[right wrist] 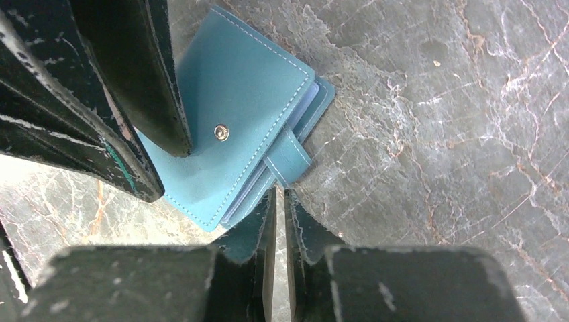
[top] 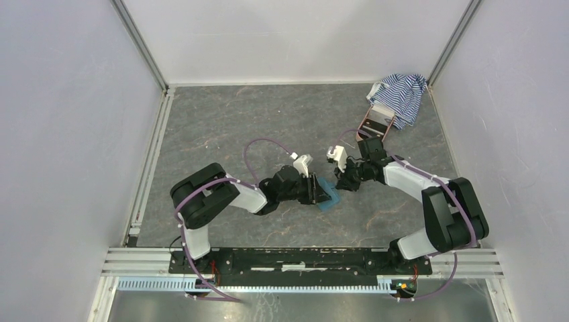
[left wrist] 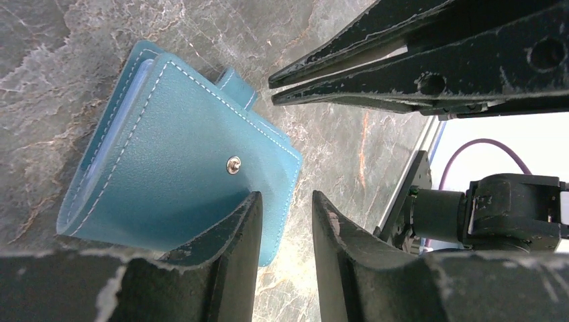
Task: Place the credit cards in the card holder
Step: Close the card holder at the center of the board.
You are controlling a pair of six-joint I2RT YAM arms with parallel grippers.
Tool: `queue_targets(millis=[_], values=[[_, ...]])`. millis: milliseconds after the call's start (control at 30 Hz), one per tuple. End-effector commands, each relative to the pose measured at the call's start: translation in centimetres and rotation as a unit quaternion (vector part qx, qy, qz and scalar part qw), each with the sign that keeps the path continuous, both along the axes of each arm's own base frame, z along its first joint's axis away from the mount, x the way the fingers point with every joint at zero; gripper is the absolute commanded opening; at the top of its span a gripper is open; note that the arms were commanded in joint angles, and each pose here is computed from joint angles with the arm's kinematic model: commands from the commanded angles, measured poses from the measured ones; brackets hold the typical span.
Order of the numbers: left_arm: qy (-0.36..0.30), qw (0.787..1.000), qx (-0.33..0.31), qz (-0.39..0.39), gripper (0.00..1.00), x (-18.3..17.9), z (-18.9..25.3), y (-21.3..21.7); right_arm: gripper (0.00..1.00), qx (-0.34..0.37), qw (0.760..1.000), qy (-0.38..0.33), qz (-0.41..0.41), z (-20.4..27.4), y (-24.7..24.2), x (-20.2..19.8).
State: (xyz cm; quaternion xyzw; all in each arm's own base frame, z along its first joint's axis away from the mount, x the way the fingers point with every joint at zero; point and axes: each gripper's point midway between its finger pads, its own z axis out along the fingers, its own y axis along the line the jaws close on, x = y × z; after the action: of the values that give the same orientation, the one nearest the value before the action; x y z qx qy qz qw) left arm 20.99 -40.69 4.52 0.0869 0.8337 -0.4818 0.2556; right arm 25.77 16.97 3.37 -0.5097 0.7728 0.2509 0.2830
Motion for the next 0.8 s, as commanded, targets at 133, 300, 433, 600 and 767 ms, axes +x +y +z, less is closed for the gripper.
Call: queue_targets(millis=[133,300,433,600,767], values=[[0.022,0.999,-0.033,0.004,0.42,-0.4,0.2,0.8,0.14,0.055,0.998,-0.036,-0.003,2.1,0.8,0.7],[0.016,0.998,-0.063,-0.002,0.45,-0.5,2.4,0.7,0.51,0.014,0.992,-0.088,0.09,2.7,0.3,1.6],[0.0,0.997,-0.076,0.005,0.46,-0.3,4.8,0.8,0.61,-0.019,0.952,-0.154,0.265,2.9,0.0,1.2],[-0.02,0.998,-0.05,0.038,0.46,0.2,5.7,2.6,0.7,-0.001,0.875,-0.242,0.42,3.0,0.9,0.6],[-0.033,0.996,-0.035,0.07,0.46,0.2,5.3,4.7,0.64,0.028,0.887,-0.18,0.425,3.3,2.2,1.3]])
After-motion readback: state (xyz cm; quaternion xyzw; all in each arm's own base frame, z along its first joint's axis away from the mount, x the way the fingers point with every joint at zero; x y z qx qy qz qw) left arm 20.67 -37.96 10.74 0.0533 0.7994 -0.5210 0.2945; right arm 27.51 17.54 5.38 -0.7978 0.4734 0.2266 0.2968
